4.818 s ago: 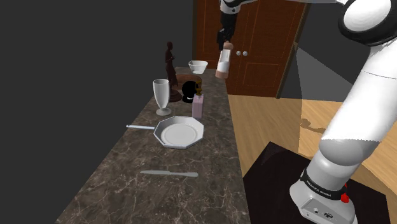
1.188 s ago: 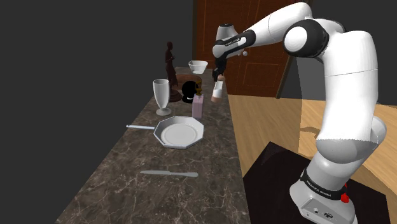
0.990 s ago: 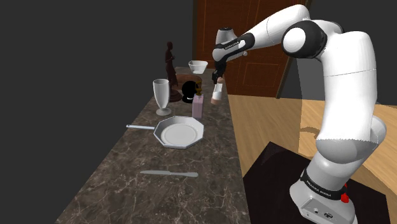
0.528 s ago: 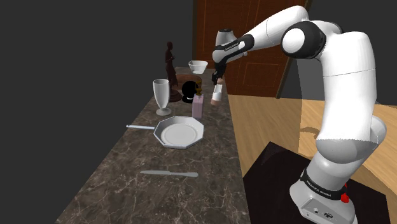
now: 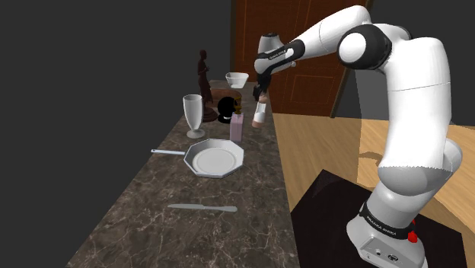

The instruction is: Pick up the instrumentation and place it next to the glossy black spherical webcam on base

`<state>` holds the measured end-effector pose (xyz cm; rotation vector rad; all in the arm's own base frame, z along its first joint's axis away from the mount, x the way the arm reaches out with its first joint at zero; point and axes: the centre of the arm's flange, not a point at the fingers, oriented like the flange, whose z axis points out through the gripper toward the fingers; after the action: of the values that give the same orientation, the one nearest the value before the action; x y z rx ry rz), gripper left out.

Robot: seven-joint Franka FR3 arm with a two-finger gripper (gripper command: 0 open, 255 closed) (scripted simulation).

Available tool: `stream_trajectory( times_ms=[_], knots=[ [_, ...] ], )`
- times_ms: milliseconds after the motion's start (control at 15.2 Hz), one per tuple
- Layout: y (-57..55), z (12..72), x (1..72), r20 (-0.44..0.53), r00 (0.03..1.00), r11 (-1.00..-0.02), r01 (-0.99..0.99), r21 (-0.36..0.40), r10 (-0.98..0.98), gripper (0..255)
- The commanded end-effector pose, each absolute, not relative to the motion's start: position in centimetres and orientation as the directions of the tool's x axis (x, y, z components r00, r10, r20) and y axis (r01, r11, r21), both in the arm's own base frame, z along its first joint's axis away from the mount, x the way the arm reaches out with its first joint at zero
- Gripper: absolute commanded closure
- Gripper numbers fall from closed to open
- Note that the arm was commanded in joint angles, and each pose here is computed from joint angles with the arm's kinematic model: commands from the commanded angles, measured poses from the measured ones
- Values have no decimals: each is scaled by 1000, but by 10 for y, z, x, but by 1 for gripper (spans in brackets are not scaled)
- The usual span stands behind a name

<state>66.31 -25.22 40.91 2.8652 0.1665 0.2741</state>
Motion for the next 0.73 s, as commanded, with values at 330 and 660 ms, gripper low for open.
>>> stream_trajectory(
  times_ms=[330, 660],
  knots=[
    [-241, 451, 655, 171, 976, -960, 88, 265, 137, 0],
    [-241, 451, 655, 171, 976, -960, 88, 265, 137, 0]
  ],
)
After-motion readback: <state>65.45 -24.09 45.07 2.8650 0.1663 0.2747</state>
